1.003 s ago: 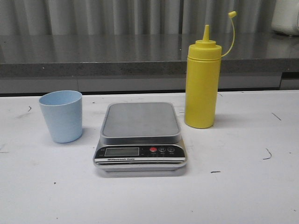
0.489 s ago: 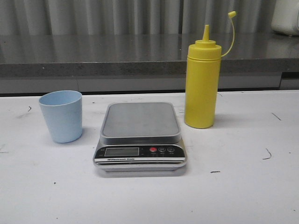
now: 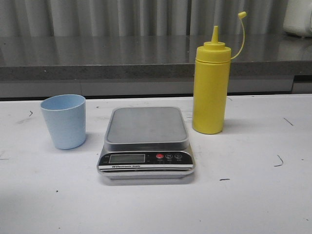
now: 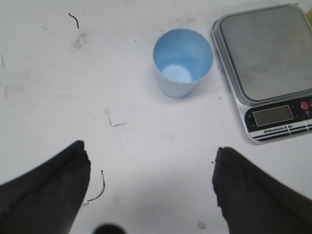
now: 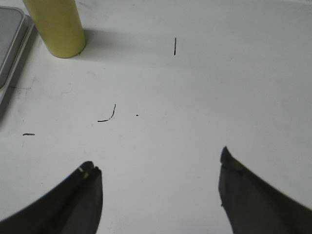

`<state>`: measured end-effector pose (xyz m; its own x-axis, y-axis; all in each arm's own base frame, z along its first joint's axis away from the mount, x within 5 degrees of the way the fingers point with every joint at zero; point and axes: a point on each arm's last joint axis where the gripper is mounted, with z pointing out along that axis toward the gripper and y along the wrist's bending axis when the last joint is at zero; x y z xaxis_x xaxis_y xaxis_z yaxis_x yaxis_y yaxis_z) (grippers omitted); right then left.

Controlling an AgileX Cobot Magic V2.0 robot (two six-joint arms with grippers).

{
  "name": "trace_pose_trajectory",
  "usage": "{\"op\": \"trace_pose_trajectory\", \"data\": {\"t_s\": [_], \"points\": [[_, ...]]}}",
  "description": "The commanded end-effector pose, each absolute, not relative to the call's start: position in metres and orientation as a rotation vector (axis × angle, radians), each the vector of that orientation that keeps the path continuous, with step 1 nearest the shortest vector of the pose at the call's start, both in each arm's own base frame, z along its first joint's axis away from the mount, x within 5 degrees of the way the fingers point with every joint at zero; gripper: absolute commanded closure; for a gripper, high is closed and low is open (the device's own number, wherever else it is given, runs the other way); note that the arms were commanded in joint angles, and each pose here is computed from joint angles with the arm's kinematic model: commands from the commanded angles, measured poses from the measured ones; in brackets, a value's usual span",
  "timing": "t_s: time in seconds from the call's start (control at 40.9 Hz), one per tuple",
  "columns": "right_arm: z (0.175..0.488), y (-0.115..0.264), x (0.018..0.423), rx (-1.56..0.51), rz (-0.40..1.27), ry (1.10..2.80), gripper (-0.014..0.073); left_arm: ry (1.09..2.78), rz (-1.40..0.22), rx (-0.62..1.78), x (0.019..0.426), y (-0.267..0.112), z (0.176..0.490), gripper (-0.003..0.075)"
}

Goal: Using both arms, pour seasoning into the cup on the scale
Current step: 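Lower the left gripper onto the light blue cup and grasp its rim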

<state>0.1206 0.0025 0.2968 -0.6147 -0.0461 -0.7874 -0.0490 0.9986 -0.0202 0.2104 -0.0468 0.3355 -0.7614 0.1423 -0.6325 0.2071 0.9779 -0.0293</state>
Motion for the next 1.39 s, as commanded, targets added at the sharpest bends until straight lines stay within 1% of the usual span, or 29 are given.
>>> {"op": "trace_pose_trajectory", "data": {"t_s": [0.0,0.196,0.538,0.709,0.905,1.1,1.149,1.223,1.345,1.369], "points": [[0.311,0.002,0.126,-0.077,-0.016,2.143,0.0071,2.427,-0.161,0.23,0.232,-0.055,0.346,0.0206],[0.311,0.002,0.126,-0.077,-0.016,2.143,0.0071,2.53,-0.15,0.24,0.277,-0.065,0.335,0.0206],[0.311,0.002,0.126,-0.077,-0.016,2.143,0.0071,2.656,-0.134,0.249,0.342,-0.08,0.294,0.0206],[0.311,0.002,0.126,-0.077,-0.016,2.143,0.0071,2.694,-0.128,0.251,0.366,-0.085,0.272,0.0207],[0.311,0.002,0.126,-0.077,-0.016,2.143,0.0071,2.709,-0.129,0.237,0.39,-0.09,0.255,0.0208],[0.311,0.002,0.126,-0.077,-0.016,2.143,0.0071,2.73,-0.133,0.235,0.402,-0.094,0.244,0.021],[0.311,0.002,0.126,-0.077,-0.016,2.143,0.0071,2.743,-0.132,0.236,0.402,-0.094,0.241,0.0228],[0.311,0.002,0.126,-0.077,-0.016,2.143,0.0071,2.748,-0.132,0.236,0.402,-0.093,0.241,0.0294],[0.311,0.002,0.126,-0.077,-0.016,2.143,0.0071,2.749,-0.136,0.234,0.402,-0.094,0.242,0.0452],[0.311,0.002,0.126,-0.077,-0.016,2.143,0.0071,2.752,-0.14,0.232,0.401,-0.094,0.241,0.0468]]}}
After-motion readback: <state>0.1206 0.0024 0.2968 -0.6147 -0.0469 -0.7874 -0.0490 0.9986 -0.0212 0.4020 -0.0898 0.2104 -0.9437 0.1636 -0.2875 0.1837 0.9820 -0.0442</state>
